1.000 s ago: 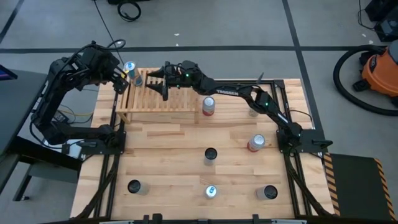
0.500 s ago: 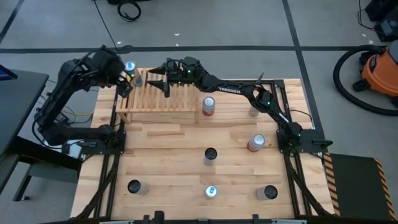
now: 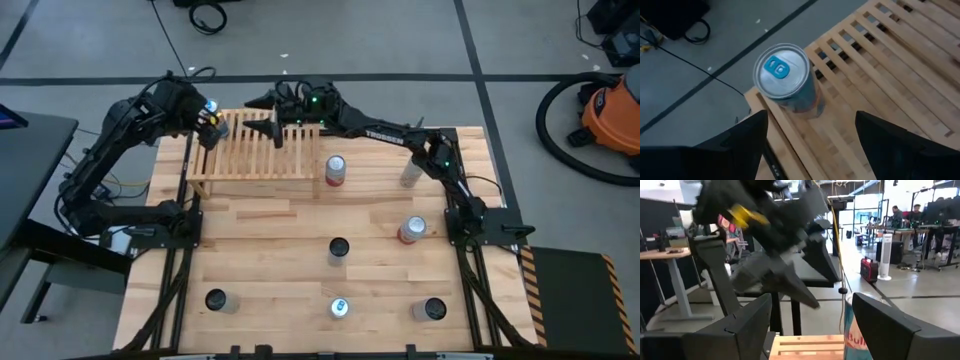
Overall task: Place canned beverage on shelf
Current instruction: Put the left blue soda can on the shelf
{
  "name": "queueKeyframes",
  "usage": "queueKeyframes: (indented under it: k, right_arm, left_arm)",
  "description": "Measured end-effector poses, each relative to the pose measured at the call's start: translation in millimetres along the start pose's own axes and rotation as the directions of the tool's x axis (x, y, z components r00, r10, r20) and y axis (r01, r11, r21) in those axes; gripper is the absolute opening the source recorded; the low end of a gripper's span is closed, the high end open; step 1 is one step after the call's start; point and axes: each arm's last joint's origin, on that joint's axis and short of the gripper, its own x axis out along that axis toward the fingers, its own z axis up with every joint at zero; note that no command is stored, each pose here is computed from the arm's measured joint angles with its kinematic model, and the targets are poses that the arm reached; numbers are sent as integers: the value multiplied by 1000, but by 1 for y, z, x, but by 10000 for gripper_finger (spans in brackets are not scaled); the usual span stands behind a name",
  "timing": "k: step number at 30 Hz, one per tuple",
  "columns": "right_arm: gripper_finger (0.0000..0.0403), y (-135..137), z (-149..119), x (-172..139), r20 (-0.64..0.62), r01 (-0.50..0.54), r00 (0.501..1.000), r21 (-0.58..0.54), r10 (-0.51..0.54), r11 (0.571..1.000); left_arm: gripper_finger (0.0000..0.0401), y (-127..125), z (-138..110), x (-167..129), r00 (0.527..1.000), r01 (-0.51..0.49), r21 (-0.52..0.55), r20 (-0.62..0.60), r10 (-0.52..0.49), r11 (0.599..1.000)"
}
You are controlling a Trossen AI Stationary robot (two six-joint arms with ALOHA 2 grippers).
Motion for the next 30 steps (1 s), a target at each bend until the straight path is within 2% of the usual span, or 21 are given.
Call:
queueKeyframes:
  k: [9,12,17,23,30]
  right_arm:
    - [288,22,38,-17,-28,-18,999,-69,16,997]
    - [288,25,40,-19,-53,-22,998,-80,17,997]
    - [288,27,44,-21,-54,-24,998,-89,19,996]
    - [288,27,42,-21,-72,-22,997,-88,16,996]
    - [288,27,40,-21,-91,-22,996,-80,15,997]
  left_arm:
    - [302,-4,13,17,1000,-29,-4,-4,29,1000]
    - [302,1,13,21,996,-88,-13,-25,88,996]
    - [302,10,13,24,992,-125,-49,-36,123,991]
    - [302,14,16,35,997,-60,-73,-55,56,996]
    - [302,17,23,56,993,-62,-80,-107,53,995]
